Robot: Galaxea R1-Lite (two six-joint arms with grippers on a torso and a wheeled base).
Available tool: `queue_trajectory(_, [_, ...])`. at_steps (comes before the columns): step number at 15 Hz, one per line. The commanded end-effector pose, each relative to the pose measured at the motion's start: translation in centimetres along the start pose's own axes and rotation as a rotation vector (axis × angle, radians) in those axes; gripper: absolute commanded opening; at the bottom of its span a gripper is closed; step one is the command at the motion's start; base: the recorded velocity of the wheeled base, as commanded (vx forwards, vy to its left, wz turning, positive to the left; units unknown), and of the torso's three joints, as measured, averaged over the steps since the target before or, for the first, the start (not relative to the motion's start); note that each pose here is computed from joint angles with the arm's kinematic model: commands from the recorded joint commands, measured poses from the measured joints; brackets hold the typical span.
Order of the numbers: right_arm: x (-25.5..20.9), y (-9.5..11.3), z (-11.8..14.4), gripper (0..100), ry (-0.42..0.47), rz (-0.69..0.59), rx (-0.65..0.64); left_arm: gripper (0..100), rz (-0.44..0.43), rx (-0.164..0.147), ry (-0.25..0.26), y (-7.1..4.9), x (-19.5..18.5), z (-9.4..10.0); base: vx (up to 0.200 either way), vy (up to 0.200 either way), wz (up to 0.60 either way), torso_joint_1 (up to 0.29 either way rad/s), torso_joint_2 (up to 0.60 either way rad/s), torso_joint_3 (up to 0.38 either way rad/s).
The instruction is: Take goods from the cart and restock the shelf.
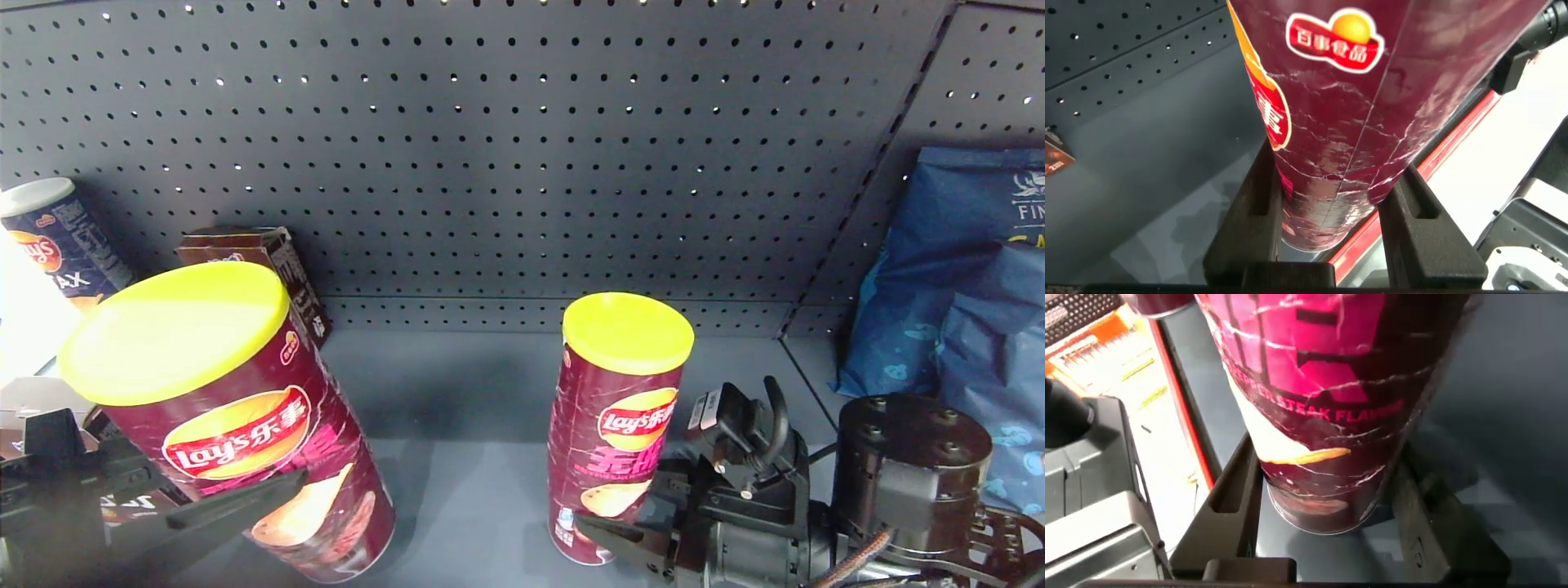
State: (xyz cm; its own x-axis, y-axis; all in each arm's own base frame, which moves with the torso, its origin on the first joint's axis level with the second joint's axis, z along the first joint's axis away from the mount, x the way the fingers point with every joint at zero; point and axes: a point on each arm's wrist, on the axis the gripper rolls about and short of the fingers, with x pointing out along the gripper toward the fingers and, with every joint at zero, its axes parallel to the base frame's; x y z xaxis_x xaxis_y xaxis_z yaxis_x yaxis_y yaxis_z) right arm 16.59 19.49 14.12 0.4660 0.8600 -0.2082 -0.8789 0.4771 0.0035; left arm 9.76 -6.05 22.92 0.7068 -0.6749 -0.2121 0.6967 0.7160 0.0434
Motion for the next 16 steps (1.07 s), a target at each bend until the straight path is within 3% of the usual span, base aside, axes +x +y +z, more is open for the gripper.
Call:
queue_trajectory(1, [-0.2, 0.0, -0.5, 0, 0.018, 0.001, 0.003, 0, 0.000, -0.001, 0.002, 0.0, 0.0, 0.0, 0.000, 0.000, 0.00, 0.000, 0.00, 0.000])
queue_trajectory(4, [-0.5, 0.2, -1.1, 0, 0.027, 0.003, 0.005, 0, -0.002, -0.001, 0.003, 0.0, 0.1, 0.0, 0.000, 0.000, 0.00, 0.000, 0.00, 0.000])
queue_trajectory(5, [-0.5, 0.2, -1.1, 100, 0.027, 0.003, 0.003, 0, -0.002, 0.000, 0.002, 0.0, 0.1, 0.0, 0.000, 0.000, 0.00, 0.000, 0.00, 0.000])
queue_trajectory(16, [-1.3, 0.5, -1.3, 100, 0.033, -0.031, -0.001, 0, -0.001, -0.005, 0.012, 0.0, 0.1, -0.3, 0.000, 0.000, 0.00, 0.000, 0.00, 0.000])
